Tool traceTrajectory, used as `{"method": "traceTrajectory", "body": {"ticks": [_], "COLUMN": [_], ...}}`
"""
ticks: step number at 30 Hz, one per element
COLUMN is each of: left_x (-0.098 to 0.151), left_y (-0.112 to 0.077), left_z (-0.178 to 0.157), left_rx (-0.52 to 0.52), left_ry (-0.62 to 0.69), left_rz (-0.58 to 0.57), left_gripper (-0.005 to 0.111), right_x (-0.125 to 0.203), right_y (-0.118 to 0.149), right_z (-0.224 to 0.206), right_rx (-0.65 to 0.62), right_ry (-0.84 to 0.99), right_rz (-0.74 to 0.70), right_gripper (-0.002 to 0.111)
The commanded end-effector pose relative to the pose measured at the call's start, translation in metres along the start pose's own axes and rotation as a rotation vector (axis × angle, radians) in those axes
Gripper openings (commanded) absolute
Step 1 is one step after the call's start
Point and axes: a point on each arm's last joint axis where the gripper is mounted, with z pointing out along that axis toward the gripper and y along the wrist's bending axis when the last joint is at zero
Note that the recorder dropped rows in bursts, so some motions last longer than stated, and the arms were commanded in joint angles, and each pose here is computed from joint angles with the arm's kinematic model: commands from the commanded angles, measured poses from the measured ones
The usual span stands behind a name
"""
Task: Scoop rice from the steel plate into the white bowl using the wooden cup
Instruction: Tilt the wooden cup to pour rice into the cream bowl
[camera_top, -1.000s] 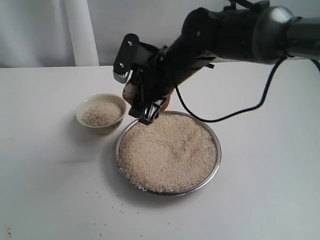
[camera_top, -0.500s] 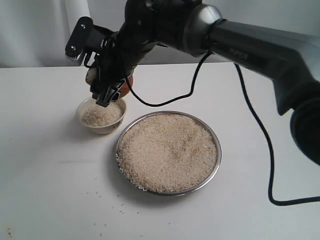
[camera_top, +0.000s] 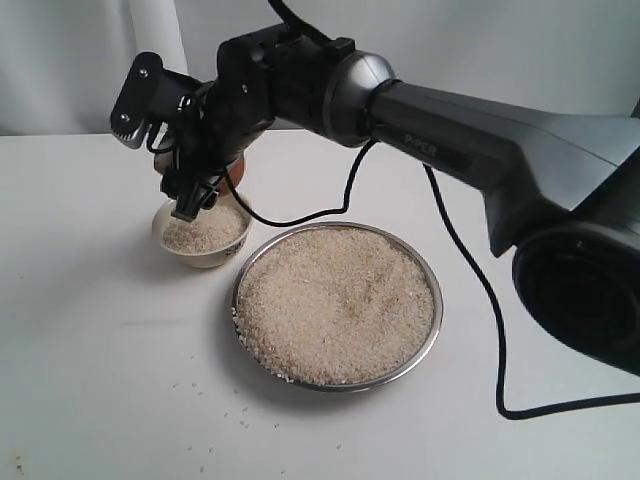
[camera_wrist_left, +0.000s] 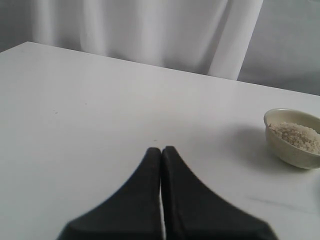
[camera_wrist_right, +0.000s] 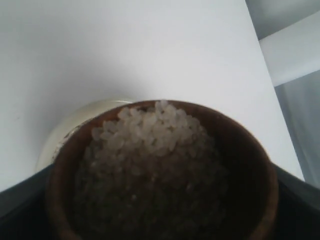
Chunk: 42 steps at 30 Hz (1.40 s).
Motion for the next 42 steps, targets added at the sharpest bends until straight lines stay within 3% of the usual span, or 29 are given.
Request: {"method": "traceTrajectory", "body": {"ticks": [1, 13, 23, 42], "left_x": [0.000, 0.000, 0.000, 0.000], "left_y": [0.000, 0.000, 0.000, 0.000], "left_z": [0.001, 0.001, 0.001, 0.001], "left_rx": [0.003, 0.003, 0.003, 0.003], "left_ry": [0.003, 0.003, 0.003, 0.003], "left_rz": [-0.005, -0.005, -0.005, -0.005], "left_gripper": [0.000, 0.000, 0.000, 0.000], "right_x": [-0.007, 0.003, -0.002, 0.011], "right_y": [-0.009, -0.010, -0.004, -0.001], "right_z": [0.000, 0.023, 0.027, 0.038], "right_rx": [0.090, 0.149, 0.269, 0.305], "right_ry": [-0.063, 0.009, 0.133, 0.283], "right_rz": [-0.028, -0.159, -0.473, -0.639], "right_gripper": [0.000, 0.000, 0.000, 0.000]}}
